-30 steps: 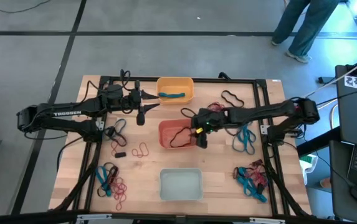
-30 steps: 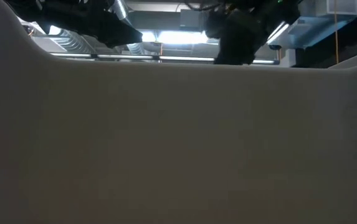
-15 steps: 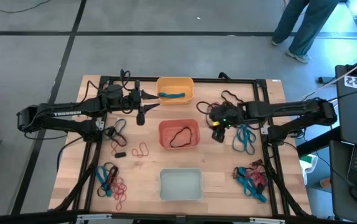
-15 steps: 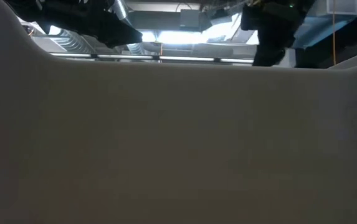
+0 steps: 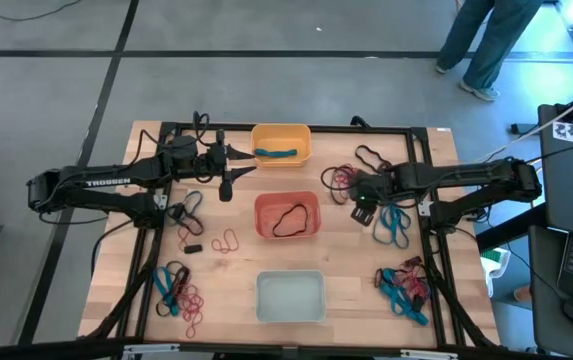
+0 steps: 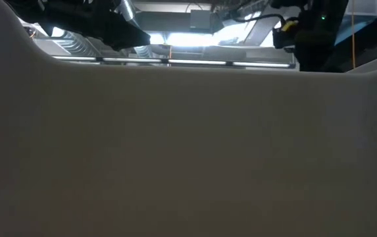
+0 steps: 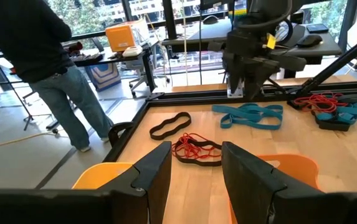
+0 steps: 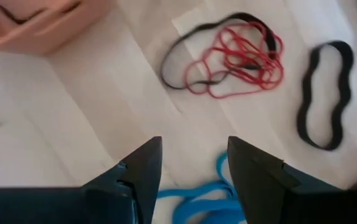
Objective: Sort rubber bands into baskets
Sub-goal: Put the blue rubber band in the yellow bin, then put the red rubber band in the white bin
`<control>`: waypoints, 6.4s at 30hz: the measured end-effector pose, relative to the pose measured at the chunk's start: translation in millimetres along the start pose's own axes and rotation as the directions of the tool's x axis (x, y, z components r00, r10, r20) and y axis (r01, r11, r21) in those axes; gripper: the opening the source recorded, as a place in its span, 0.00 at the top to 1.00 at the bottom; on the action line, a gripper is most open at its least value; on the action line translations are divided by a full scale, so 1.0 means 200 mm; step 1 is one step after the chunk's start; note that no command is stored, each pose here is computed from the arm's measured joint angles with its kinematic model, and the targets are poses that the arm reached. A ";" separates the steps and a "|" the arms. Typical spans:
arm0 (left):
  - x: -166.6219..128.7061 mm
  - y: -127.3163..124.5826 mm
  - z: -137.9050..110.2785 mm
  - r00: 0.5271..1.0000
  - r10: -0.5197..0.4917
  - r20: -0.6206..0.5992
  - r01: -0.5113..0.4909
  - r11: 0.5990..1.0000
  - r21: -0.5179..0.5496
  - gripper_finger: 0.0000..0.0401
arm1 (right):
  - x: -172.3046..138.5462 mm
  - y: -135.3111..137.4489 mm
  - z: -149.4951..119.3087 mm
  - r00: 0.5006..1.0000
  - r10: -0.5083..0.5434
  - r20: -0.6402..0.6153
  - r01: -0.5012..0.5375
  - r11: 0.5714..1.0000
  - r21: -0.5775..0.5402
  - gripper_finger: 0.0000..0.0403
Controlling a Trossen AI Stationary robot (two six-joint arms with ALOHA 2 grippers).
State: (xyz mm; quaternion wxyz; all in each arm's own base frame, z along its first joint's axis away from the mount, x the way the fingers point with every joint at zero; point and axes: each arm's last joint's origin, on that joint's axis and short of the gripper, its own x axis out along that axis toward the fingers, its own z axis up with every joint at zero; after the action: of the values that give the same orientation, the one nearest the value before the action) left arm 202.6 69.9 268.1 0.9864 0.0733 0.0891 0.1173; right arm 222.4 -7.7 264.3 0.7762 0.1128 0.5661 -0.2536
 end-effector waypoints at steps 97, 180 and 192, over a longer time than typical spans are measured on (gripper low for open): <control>0.00 0.00 0.00 1.000 0.000 0.000 0.000 1.000 -0.023 0.66 | 0.14 -0.29 0.07 0.995 -0.087 -0.054 0.100 0.945 0.312 0.97; 0.00 0.00 0.00 1.000 -0.001 0.000 0.001 1.000 -0.026 0.66 | 0.38 -0.25 0.71 0.672 0.016 0.740 0.063 0.995 -0.078 0.61; 0.00 -0.07 0.02 0.998 -0.061 0.017 0.061 0.998 -0.013 0.66 | 0.03 -0.17 0.38 0.678 0.119 0.725 0.035 0.980 -0.194 0.61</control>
State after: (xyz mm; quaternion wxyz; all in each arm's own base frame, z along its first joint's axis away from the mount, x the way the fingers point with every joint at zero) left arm 206.7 57.0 268.7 0.9906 0.0651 0.0824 0.0872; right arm 269.1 -73.9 288.2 0.9505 -0.0607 0.2266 -0.2037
